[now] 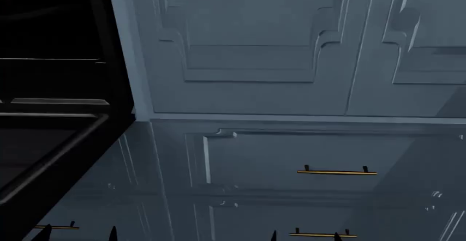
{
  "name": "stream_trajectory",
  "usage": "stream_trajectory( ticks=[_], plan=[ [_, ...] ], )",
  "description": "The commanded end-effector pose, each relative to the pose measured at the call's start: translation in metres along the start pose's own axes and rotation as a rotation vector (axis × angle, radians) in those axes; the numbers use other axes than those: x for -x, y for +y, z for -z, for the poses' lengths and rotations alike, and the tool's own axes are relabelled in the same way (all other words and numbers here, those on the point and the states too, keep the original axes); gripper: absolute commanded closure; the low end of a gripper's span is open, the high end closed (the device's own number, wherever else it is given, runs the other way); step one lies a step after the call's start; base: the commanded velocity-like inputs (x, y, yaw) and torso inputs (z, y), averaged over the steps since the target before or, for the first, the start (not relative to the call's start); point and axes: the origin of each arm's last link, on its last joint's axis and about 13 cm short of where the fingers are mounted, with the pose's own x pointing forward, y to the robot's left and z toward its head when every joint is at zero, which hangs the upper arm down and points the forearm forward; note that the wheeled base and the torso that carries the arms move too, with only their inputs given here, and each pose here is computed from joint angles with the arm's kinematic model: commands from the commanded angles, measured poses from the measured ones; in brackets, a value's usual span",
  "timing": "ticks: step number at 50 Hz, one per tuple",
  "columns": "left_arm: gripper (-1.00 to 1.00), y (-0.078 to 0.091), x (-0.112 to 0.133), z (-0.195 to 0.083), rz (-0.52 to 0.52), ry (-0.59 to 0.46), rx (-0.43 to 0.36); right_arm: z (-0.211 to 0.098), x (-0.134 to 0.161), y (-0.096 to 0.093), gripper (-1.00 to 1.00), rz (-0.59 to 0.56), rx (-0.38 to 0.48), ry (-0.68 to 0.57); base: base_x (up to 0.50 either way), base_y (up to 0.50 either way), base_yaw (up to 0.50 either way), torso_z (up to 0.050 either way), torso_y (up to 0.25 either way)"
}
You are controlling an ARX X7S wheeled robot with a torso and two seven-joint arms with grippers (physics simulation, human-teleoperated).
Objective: Close the oven door
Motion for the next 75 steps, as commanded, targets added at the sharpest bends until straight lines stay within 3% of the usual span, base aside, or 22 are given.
stream_trajectory(
  ticks=[1, 5, 8, 12, 67, 70, 75],
  plan=[
    [-1.0, 0.0001, 0.0, 0.0, 0.0, 0.0, 0.0, 0.0, 0.0, 0.0003, -1.0, 0.0, 0.0, 0.0, 0.0, 0.0, 0.0, 0.0, 0.0],
    [-1.0, -0.0007, 0.0006, -0.0003, 0.01, 0.005, -0.01, -0.0001, 0.0005, 0.0004, -1.0, 0.015, 0.002, 0.003, 0.0, 0.0, 0.0, 0.0, 0.0],
    [-1.0, -0.0035, 0.0007, 0.0008, 0.012, 0.009, -0.067, 0.0, 0.0014, 0.0004, -1.0, 0.017, 0.007, -0.008, 0.0, 0.0, 0.0, 0.0, 0.0],
    [-1.0, -0.0025, -0.0025, 0.0023, -0.007, 0.048, -0.055, -0.0002, 0.0018, -0.0013, -1.0, 0.024, -0.002, -0.016, 0.0, 0.0, 0.0, -0.007, 0.0],
    [-1.0, -0.0006, -0.001, 0.001, -0.023, 0.052, -0.062, -0.0051, 0.0067, -0.0004, -1.0, 0.037, 0.038, -0.042, 0.0, 0.0, 0.0, -0.05, 0.0],
    [-1.0, -0.0042, -0.0012, 0.0021, -0.005, 0.044, -0.101, -0.0059, 0.0065, -0.0005, -1.0, 0.038, 0.024, -0.046, 0.0, 0.0, 0.0, -0.05, 0.0],
    [-1.0, -0.0041, -0.0001, 0.0012, -0.005, 0.045, -0.099, -0.0051, 0.0059, 0.0001, -1.0, 0.037, 0.045, -0.042, 0.0, 0.0, 0.0, -0.05, 0.0]
  ],
)
